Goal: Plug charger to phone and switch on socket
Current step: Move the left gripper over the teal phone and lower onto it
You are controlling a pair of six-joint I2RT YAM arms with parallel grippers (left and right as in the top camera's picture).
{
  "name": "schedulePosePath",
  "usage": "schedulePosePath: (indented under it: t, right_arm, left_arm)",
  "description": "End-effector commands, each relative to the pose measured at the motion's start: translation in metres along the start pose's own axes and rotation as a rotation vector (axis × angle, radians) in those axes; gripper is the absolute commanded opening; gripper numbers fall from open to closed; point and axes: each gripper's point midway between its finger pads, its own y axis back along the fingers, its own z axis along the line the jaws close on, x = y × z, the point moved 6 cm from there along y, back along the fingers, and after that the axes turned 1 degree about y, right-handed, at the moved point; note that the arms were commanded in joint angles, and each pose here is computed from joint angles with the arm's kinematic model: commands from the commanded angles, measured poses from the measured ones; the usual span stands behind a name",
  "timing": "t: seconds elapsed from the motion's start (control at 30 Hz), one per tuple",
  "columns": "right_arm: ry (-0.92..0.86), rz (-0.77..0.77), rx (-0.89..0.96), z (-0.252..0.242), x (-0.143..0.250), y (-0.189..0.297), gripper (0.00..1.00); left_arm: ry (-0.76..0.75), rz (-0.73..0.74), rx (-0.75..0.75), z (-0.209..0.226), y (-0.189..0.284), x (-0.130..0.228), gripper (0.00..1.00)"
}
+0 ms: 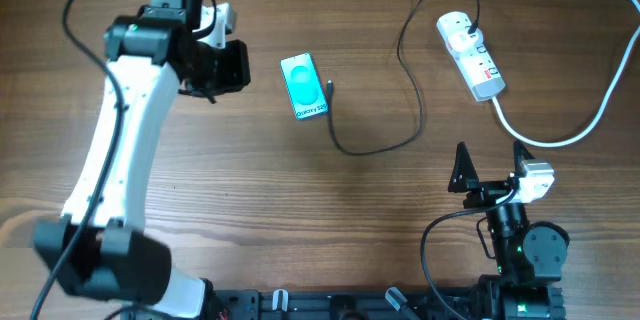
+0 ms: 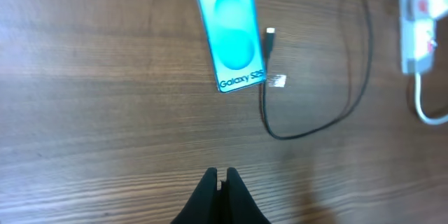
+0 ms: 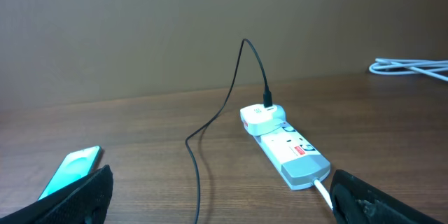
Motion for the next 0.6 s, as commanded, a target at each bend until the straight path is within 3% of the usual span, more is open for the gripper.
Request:
schedulePosePath:
  t: [0.0, 0.17, 0.2, 0.3, 0.37, 0.4, 0.47, 0.57]
  right_arm:
    - [-0.013, -0.004, 0.015, -0.002, 0.0, 0.0, 1.0]
    - [-0.013, -0.004, 0.015, -0.002, 0.0, 0.0, 1.0]
    - [-0.013, -0.004, 0.015, -0.002, 0.0, 0.0, 1.0]
    - [-0.013, -0.004, 0.015, -0.002, 0.0, 0.0, 1.0]
    - [-0.013, -0.004, 0.015, -0.002, 0.0, 0.0, 1.0]
    - [-0.013, -0.004, 0.015, -0.002, 0.0, 0.0, 1.0]
    - [-0.013, -0.004, 0.015, -0.002, 0.0, 0.0, 1.0]
    - [-0.013, -0.004, 0.015, -0.002, 0.0, 0.0, 1.0]
  left_arm:
    - [0.184, 0.023, -0.115, 0.009, -0.026, -0.006, 0.04]
    - [0.226, 0.021, -0.213, 0.005, -0.058, -0.009, 0.04]
    - [0.228, 0.012, -0.225, 0.002, -0.063, -0.01, 0.08]
    - [0.223, -0.018, -0.251, -0.008, -0.078, -0.012, 0.31]
    - [0.196, -0.031, -0.25, -0.017, -0.088, -0.013, 0.64]
    - [0.178, -0.037, -0.247, -0.023, -0.095, -0.014, 0.76]
    - [0.153, -0.047, -0.241, -0.031, -0.105, -0.014, 0.82]
    - [0.129, -0.051, -0.236, -0.038, -0.121, -0.015, 0.99]
